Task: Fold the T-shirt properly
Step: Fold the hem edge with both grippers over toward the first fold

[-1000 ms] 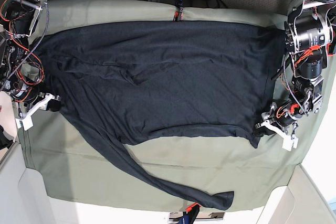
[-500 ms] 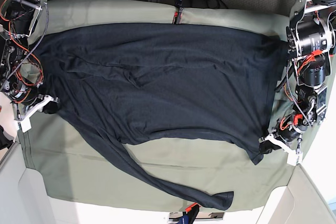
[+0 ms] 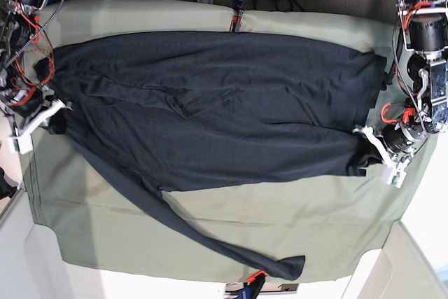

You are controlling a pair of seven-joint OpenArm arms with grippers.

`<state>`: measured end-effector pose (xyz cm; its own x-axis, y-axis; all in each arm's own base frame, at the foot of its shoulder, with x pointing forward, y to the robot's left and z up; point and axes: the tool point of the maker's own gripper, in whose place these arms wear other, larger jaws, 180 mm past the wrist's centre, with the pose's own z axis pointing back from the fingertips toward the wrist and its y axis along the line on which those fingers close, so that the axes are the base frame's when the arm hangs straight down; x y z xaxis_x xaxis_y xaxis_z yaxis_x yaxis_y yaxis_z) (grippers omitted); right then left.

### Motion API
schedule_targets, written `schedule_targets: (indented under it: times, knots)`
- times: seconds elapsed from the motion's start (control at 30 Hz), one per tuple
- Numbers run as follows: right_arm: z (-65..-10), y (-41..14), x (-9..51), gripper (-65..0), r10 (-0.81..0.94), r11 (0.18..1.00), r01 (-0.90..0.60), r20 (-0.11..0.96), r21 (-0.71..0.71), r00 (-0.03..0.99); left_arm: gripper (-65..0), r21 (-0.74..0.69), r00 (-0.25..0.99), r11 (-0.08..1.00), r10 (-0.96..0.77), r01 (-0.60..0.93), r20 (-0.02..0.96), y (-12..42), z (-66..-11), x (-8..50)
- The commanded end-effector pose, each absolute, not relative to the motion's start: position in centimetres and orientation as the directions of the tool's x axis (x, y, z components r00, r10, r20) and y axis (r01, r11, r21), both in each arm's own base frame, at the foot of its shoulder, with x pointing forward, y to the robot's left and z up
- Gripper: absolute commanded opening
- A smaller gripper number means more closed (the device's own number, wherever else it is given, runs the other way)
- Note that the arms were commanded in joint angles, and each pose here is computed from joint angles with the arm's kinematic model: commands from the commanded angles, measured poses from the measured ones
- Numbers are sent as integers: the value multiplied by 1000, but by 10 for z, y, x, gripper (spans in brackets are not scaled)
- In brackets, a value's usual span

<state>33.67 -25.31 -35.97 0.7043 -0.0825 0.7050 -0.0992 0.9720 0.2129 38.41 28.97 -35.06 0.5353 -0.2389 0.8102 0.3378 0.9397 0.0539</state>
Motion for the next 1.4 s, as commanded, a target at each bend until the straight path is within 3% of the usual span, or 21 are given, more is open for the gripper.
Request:
schedule_targets:
  times: [0.0,0.3,0.53,1.13,1.17,1.27,1.3,1.37]
  knots:
    - [-342,-266,342,-650,-88,977,-89,748,194,658,-650,112,463,930,-276,351,843,295,-322,390]
    - [-349,-289,314,-650,-176,971,-6,733,238,657,-650,224,409,912,-360,344,838,305,-298,346]
    - [-357,-288,305,-650,-180,969,-3,716,247,674,-650,194,467,939,-313,285,827,329,-311,314]
    - [-375,-287,284,-650,-183,968,11,676,249,714,-650,109,566,951,-263,290,781,327,-345,271]
    - [-375,-287,284,-628,-183,968,12,676,249,714,-650,94,571,953,-250,288,782,326,-345,271]
    - [-373,-287,285,-412,-203,964,24,678,263,707,-650,57,593,958,-221,282,774,324,-347,268]
    - [-371,-286,287,-374,-211,961,22,684,275,699,-600,50,599,958,-216,281,771,323,-348,267]
    - [-365,-282,292,-359,-231,953,12,697,304,678,-504,42,611,959,-212,280,763,323,-350,266]
